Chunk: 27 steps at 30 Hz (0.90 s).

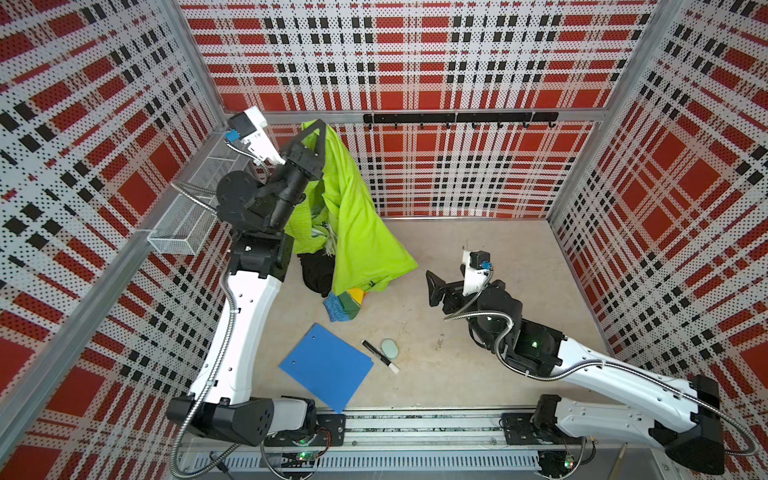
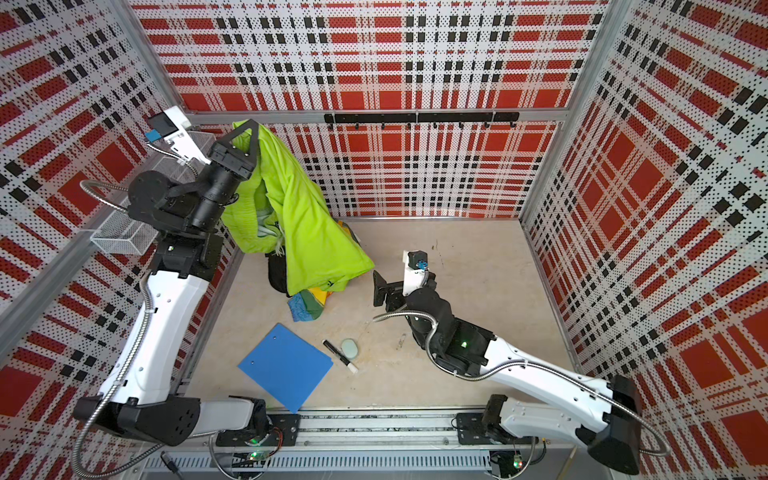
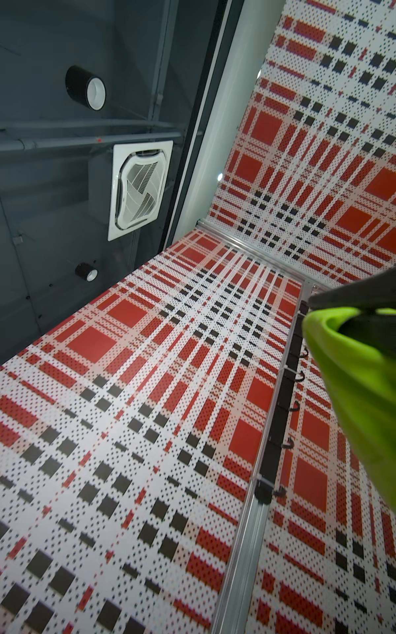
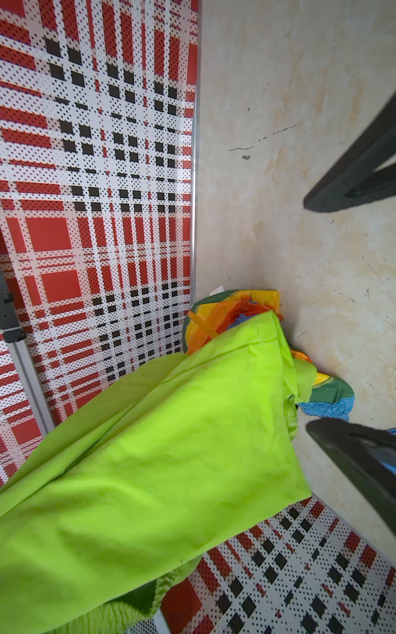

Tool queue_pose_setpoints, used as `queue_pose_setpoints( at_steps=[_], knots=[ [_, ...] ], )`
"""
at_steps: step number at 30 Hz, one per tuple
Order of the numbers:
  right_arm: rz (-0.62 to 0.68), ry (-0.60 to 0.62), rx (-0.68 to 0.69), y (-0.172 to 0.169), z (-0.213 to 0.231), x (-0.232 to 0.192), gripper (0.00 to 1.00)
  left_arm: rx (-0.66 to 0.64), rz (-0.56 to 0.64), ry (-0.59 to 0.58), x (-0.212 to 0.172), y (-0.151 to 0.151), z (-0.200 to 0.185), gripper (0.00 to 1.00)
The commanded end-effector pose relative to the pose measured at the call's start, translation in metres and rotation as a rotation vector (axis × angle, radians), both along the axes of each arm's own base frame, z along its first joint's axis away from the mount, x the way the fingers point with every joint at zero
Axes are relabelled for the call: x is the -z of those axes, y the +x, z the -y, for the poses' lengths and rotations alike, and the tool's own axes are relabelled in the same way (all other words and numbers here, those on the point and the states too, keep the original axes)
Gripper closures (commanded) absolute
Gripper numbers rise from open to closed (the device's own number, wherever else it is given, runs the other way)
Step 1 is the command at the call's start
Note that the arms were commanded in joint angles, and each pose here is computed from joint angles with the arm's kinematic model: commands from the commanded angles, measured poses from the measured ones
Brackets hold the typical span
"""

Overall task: Pick out a specific cloth from the pile
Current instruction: 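Swing the hanging shirt toward the open table while the right gripper grasps its lower edge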

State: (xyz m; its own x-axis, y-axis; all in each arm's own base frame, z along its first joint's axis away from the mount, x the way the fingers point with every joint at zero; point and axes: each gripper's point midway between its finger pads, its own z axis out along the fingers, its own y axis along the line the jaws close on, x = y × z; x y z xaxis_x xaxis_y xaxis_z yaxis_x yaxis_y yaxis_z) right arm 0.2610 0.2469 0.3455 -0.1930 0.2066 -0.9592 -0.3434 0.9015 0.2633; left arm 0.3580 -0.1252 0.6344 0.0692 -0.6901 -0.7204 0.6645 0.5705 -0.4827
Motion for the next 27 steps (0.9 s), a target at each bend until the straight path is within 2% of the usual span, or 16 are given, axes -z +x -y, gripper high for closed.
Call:
queue_pose_setpoints(
  at_steps=[1,16,22,27],
  knots=[
    [0.041,0.030,0.025,-0.007,0.019,-0.020,0.00,0.015,0.105,-0.012,-0.025,-0.026,0.028,1.00],
    [0.036,0.070,0.192,-0.026,0.093,-0.027,0.00,0.304,0.058,0.017,0.013,-0.004,0.200,1.00],
    [-0.022,0.083,0.305,-0.032,0.125,-0.015,0.00,0.426,-0.009,0.062,0.055,0.013,0.262,1.00],
    [-0.046,0.134,0.301,-0.040,0.139,-0.013,0.00,0.513,-0.086,0.103,0.100,0.030,0.305,1.00]
  ],
)
